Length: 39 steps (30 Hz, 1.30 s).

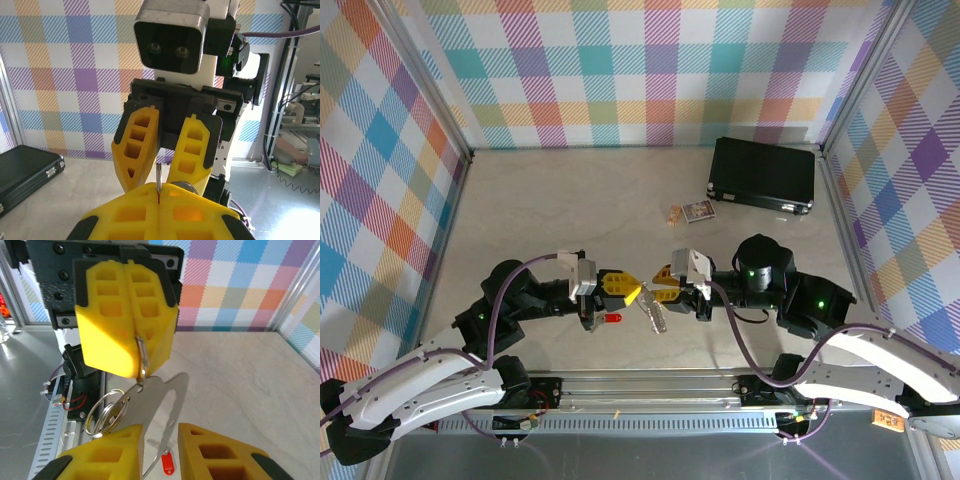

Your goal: Put the keys on the keyring

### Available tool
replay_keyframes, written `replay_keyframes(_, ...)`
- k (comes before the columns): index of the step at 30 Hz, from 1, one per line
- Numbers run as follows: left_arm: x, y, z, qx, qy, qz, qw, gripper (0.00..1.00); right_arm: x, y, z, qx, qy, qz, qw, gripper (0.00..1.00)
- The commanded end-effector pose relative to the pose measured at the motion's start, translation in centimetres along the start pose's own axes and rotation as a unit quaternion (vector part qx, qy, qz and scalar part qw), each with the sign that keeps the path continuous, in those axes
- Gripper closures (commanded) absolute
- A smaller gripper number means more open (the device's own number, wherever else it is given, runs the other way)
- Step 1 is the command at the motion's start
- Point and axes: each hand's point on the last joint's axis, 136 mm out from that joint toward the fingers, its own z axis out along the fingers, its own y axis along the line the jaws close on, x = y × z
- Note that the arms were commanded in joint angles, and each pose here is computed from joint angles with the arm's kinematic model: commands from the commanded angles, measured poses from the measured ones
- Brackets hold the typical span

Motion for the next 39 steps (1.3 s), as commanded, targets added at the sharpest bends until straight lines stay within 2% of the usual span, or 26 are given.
replay_keyframes(1,-1.3,-0.7,-0.1,0.017,-0.031,0.006,0.999,1.0,-1.6,1.0,-0.3,-0.027,-0.045,-0.009,0.999,0.74)
replay_keyframes(19,-1.1,-1.5,0.7,0.054,-0.043,-0.015,0.998,1.0,-2.4,1.4,0.1,-0.034,-0.11,0.003,0.993,0.72)
replay_keyframes(30,-1.3,-1.8,0.6,0.063,-0.063,-0.027,0.996,1.0,-3.3,1.3,-1.0,-0.02,-0.162,0.002,0.987,0.74)
replay_keyframes(39,-1.0,-1.7,0.6,0.061,-0.061,-0.028,0.996,1.0,-3.4,1.2,-1.2,-0.014,-0.175,0.002,0.984,0.77)
